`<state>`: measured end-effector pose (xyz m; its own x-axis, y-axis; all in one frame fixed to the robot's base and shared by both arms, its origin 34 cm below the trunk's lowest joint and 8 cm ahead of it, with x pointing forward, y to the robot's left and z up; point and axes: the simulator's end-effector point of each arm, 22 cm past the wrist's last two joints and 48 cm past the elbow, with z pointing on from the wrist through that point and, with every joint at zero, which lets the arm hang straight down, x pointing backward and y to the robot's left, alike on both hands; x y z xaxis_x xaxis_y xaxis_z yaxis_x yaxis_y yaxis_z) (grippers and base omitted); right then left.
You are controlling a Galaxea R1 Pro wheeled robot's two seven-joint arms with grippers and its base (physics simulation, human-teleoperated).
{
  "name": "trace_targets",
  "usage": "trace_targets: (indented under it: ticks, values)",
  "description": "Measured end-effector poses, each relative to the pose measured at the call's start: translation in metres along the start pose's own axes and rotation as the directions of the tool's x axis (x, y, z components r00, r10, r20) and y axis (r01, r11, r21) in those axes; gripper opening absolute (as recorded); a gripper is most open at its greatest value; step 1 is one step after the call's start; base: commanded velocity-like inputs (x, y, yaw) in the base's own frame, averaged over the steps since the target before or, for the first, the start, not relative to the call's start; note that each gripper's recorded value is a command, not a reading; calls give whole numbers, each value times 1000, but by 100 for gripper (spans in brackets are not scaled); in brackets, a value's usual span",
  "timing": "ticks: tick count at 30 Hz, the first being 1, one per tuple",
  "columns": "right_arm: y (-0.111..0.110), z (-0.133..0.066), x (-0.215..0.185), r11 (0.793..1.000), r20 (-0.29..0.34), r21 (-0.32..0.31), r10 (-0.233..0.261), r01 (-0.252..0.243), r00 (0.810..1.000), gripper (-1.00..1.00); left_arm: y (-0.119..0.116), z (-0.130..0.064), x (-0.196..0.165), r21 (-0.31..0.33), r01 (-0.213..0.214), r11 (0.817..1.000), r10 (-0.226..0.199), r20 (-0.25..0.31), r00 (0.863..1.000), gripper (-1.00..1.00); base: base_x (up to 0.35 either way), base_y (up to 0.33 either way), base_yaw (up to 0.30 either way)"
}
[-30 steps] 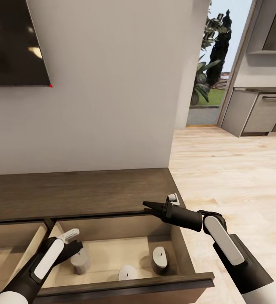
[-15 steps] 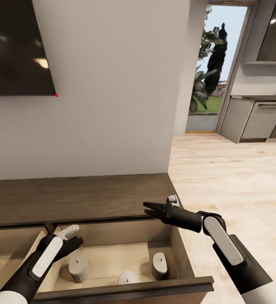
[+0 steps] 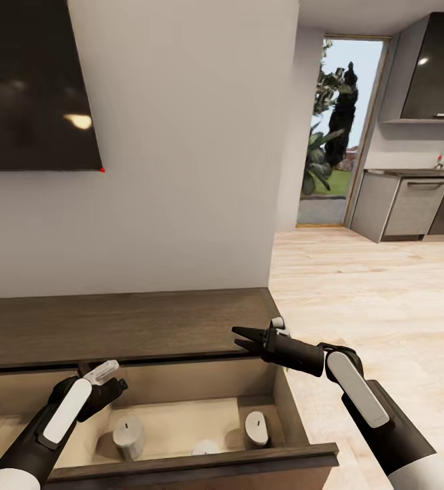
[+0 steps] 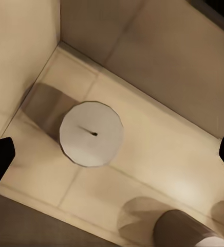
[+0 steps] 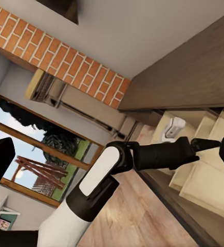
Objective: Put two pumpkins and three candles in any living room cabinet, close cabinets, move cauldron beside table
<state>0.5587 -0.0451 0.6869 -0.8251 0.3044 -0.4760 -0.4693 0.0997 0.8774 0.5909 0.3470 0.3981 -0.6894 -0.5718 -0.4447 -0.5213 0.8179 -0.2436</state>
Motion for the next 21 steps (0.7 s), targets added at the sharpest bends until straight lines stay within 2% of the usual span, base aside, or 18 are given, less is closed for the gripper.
trace_targets:
  ticks: [9, 15, 21]
  values:
    - [16, 1, -13, 1000, 18, -4, -23, 23, 1000, 100, -8, -15, -11, 9, -1, 1000, 0, 12, 1000, 100, -2, 0, 0]
    - [15, 1, -22, 1000, 22, 11, 3, -4, 1000, 100, -12, -24, -20, 8, 1, 1000, -1, 11, 1000, 100, -143, 0, 0]
    - [23, 2, -31, 1000, 23, 16, 8, -9, 1000, 100, -17, -34, -29, 8, 1, 1000, -1, 11, 1000, 100, -84, 0, 0]
